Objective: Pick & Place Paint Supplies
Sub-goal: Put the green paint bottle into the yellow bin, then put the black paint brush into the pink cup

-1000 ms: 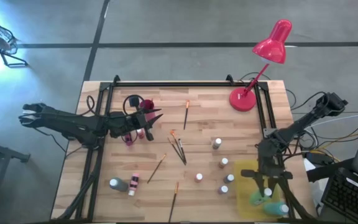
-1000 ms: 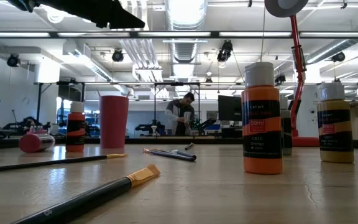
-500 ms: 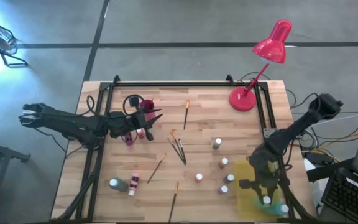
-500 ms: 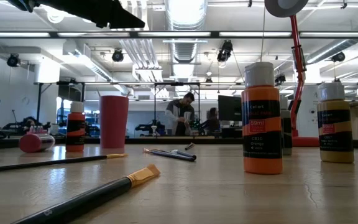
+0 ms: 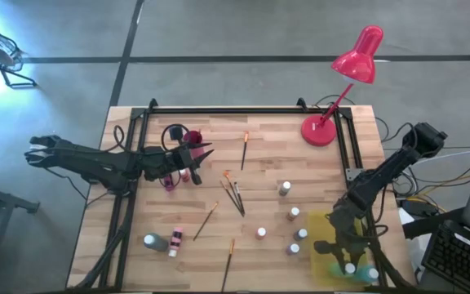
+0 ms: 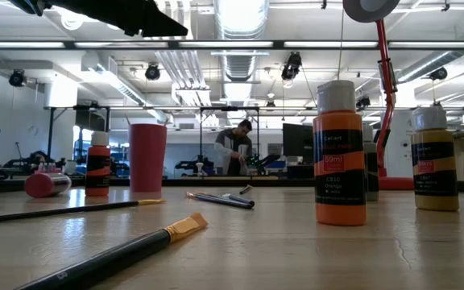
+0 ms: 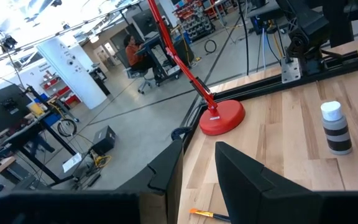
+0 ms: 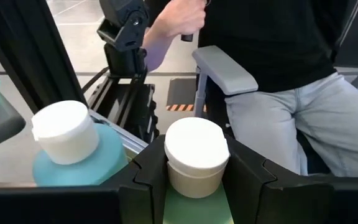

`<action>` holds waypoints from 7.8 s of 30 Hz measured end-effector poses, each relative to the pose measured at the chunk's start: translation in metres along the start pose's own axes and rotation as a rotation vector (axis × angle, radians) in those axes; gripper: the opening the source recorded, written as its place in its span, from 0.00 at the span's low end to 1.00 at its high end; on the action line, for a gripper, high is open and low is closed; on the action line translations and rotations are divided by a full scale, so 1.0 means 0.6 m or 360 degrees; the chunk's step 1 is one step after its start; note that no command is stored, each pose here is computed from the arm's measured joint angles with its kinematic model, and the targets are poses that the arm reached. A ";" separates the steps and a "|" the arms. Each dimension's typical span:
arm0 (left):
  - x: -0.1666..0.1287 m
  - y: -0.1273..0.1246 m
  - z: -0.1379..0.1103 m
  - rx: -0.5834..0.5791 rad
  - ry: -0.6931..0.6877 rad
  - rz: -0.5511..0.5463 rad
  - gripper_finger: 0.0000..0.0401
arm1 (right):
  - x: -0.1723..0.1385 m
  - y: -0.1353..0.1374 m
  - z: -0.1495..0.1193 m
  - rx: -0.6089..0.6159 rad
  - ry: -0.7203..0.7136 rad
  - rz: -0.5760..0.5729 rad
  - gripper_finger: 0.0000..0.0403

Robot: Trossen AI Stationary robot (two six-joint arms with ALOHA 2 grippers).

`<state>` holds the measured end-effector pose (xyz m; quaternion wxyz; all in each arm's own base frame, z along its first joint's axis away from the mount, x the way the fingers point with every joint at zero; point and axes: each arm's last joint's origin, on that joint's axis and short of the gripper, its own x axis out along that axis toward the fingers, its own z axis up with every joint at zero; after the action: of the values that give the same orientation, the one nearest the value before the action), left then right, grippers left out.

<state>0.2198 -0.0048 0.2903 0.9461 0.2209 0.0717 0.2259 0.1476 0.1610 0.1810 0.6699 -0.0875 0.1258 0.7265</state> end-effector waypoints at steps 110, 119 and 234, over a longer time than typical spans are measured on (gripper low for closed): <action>0.000 0.000 0.001 -0.0043 -0.0001 0.0001 0.25 | 0.003 0.046 0.044 0.0208 -0.0187 -0.0059 0.02; 0.000 0.000 0.001 -0.0043 -0.0002 0.0000 0.25 | -0.009 0.043 0.078 0.0149 -0.0209 -0.0113 0.02; -0.013 0.032 0.023 -0.0027 0.0295 0.0290 0.25 | -0.610 -0.369 -0.139 0.2800 -0.0058 -0.3109 0.54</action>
<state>0.2089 0.0016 0.3114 0.9128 0.1968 0.1364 0.3310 0.3963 -0.1966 0.1951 0.7502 0.3307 0.4303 -0.3777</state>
